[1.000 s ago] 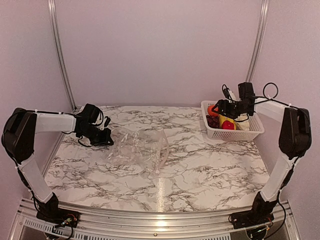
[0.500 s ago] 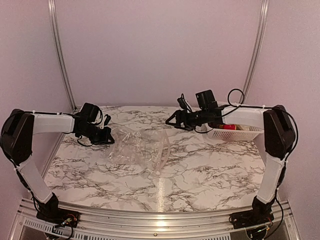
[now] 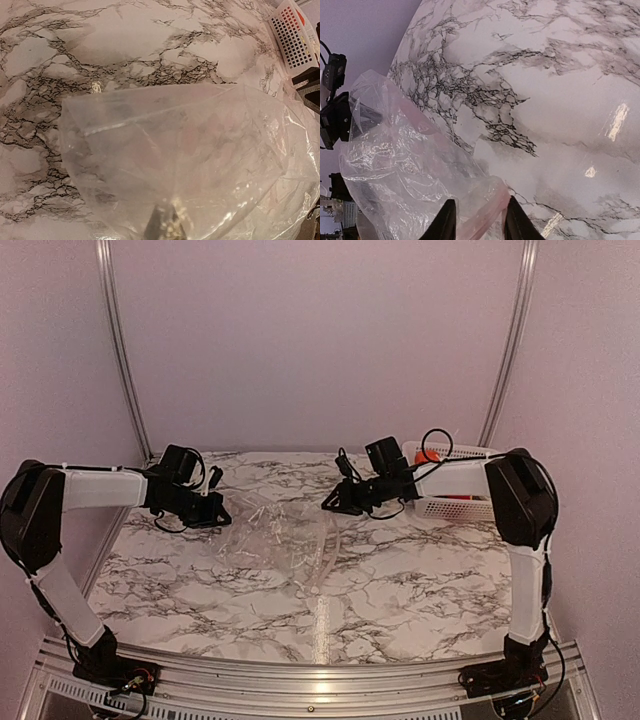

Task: Open the zip-top bag and remove the fake food

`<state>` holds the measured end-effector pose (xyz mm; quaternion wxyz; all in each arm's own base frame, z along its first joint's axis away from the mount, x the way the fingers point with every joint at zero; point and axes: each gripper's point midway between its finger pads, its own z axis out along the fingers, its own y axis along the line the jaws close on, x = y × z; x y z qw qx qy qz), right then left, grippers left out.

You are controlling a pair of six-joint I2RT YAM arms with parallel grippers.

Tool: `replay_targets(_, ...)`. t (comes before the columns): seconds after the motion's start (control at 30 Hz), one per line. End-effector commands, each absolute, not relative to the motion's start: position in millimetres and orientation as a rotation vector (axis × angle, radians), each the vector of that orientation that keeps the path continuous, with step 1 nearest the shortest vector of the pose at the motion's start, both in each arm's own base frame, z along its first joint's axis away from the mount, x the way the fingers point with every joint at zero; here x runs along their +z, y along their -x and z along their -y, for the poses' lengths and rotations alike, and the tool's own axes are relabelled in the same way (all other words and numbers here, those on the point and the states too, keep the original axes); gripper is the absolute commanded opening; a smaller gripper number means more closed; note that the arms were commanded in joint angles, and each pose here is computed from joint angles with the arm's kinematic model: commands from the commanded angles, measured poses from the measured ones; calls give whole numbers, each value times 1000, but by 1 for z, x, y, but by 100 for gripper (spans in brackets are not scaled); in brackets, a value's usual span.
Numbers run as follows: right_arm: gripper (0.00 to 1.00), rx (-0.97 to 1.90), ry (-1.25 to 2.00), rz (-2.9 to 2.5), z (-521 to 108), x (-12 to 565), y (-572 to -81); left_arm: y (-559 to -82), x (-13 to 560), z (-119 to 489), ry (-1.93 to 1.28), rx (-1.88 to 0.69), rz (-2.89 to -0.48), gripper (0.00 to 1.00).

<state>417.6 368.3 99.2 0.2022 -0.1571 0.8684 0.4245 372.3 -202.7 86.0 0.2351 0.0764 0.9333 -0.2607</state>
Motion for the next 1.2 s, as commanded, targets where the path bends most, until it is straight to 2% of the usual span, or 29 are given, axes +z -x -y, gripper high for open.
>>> replay_targets(0.0, 7, 1201, 458, -2376, -372, 109, -424, -374, 93, 202, -173, -743, -2532, 0)
replay_targets(0.03, 0, 1189, 448, -2377, -367, 109, -426, -376, 92, 200, -147, -747, -2532, 0)
replay_targets(0.23, 0, 980, 281, -2381, -293, 114, -454, -395, 82, 172, 62, -769, -2537, 0)
replay_targets(0.37, 0, 813, 190, -2364, -247, 120, -480, -402, 75, 171, 74, -775, -2553, 0)
replay_targets(0.57, 0, 818, 252, -2336, -255, 128, -509, -419, 73, 181, 73, -825, -2552, 0)
replay_targets(0.63, 0, 858, 271, -2332, -265, 128, -518, -426, 75, 185, 74, -845, -2546, 4)
replay_targets(0.7, 17, 893, 294, -2320, -273, 132, -524, -432, 77, 188, 71, -860, -2548, 15)
replay_targets(0.77, 40, 897, 308, -2305, -276, 140, -529, -437, 81, 191, 66, -871, -2556, 33)
replay_targets(0.83, 52, 885, 319, -2283, -275, 154, -533, -440, 88, 191, 57, -865, -2558, 50)
replay_targets(0.93, 65, 869, 338, -2244, -271, 177, -536, -444, 105, 186, 61, -852, -2526, 85)
replay_targets(1.0, 73, 861, 351, -2224, -267, 191, -535, -448, 123, 181, 66, -859, -2486, 97)
replay_targets(1.17, 88, 864, 380, -2147, -259, 234, -525, -454, 172, 168, 19, -792, -2415, 99)
